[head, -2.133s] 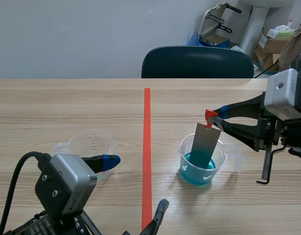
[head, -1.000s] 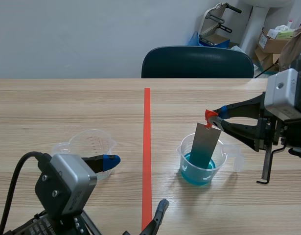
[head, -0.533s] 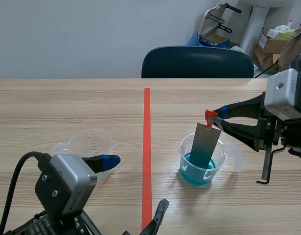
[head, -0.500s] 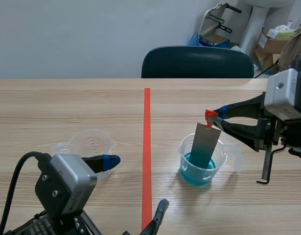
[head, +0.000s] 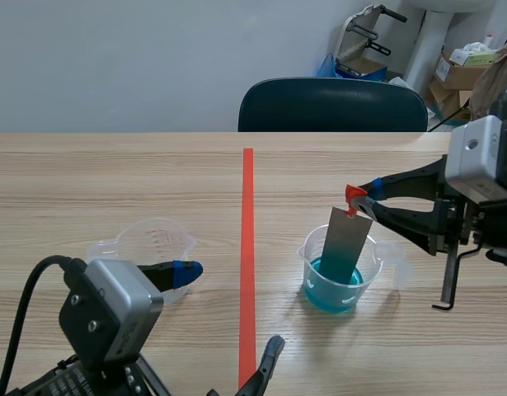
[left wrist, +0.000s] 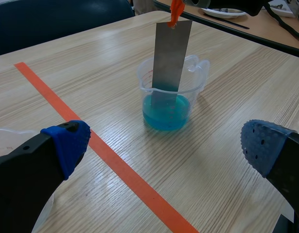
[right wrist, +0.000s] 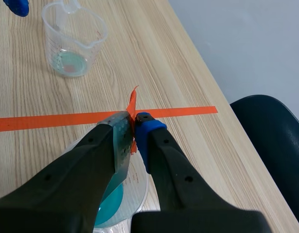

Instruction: Do the redox reaction experiment

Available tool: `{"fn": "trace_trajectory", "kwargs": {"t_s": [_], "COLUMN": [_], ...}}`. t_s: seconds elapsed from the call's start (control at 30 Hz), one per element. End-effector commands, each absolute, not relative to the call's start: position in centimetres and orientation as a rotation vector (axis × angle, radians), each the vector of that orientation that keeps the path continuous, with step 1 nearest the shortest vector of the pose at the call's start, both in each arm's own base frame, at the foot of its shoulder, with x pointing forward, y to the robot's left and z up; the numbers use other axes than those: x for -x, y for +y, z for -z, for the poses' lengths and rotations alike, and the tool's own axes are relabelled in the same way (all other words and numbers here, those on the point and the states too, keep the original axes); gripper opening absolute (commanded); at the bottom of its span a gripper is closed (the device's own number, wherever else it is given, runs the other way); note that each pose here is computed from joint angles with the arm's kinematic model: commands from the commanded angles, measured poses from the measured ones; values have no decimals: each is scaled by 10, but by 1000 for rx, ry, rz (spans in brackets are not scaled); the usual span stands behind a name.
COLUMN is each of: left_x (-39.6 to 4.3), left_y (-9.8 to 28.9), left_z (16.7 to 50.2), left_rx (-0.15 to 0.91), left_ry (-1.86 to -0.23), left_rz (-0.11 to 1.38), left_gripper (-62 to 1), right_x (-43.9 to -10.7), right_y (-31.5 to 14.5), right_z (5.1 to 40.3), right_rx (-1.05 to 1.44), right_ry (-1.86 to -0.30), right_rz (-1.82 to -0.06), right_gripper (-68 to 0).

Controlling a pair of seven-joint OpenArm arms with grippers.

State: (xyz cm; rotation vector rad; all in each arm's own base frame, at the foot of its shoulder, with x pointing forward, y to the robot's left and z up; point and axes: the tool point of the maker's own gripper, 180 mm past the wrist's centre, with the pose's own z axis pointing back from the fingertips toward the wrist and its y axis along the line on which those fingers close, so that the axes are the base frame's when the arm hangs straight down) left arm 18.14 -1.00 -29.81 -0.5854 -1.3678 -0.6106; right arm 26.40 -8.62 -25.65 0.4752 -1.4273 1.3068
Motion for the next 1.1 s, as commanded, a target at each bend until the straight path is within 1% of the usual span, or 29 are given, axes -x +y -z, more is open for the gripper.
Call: {"fn": "trace_trajectory", "kwargs": {"t_s": [0.0,0.87,1.07], "left_x": [-183,-183,-183], "left_y": [-15,-15,-15], "left_z": [286,286,286], "left_rx": [612,612,612], "left_ry": [-1401,-1401,-1401], "left_rz": [599,599,599], "left_gripper": [14,14,14], "right_x": [-266,-266,-261], "right_y": [-86,-87,-90], "right_z": [246,246,239], "right_rx": [-470,-469,-522], "right_ry": [-1456,-1454,-1434], "right_rz": [-1321,-1323,-1338], "right_gripper": [-667,-667,-667]}}
